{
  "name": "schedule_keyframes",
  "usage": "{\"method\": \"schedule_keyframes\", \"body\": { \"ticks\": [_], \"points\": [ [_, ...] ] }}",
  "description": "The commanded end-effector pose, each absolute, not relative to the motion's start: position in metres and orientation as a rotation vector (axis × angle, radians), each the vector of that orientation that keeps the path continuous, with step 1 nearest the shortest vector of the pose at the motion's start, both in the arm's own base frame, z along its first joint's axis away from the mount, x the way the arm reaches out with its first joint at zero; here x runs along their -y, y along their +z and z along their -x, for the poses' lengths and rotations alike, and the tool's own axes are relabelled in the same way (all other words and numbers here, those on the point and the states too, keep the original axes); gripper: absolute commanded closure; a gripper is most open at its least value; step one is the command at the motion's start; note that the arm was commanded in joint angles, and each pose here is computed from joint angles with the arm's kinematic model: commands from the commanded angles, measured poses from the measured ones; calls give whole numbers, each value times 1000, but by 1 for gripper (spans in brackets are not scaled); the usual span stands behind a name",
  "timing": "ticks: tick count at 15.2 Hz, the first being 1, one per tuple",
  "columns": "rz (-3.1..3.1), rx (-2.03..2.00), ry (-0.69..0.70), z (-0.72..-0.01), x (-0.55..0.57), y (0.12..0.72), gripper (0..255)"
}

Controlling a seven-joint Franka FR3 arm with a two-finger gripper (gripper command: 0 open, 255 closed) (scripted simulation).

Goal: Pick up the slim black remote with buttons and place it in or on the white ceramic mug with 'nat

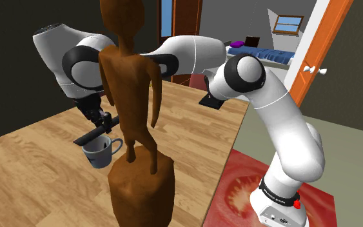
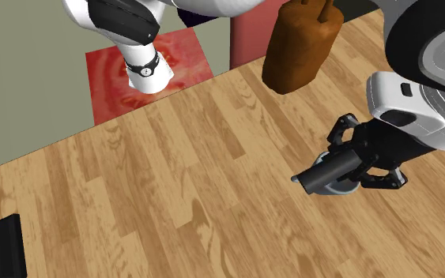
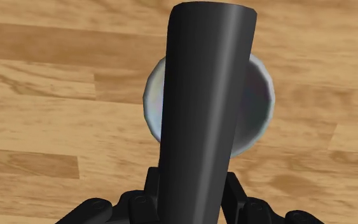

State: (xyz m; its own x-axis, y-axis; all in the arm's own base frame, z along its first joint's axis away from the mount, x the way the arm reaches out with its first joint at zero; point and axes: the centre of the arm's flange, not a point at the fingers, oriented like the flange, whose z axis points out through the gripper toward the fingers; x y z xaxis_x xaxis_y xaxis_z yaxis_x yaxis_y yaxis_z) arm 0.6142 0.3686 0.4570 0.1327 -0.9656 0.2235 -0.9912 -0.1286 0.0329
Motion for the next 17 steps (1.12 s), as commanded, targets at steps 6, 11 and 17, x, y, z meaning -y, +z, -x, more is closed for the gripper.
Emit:
{"method": "schedule_keyframes", "body": {
  "ticks": [6,11,17],
  "points": [
    [-2226,1950,221,-617,-369,421,255],
    [-2226,1950,221,-617,-369,411,255],
    [-2226,1950,221,-616,-369,411,0]
  ]
}}
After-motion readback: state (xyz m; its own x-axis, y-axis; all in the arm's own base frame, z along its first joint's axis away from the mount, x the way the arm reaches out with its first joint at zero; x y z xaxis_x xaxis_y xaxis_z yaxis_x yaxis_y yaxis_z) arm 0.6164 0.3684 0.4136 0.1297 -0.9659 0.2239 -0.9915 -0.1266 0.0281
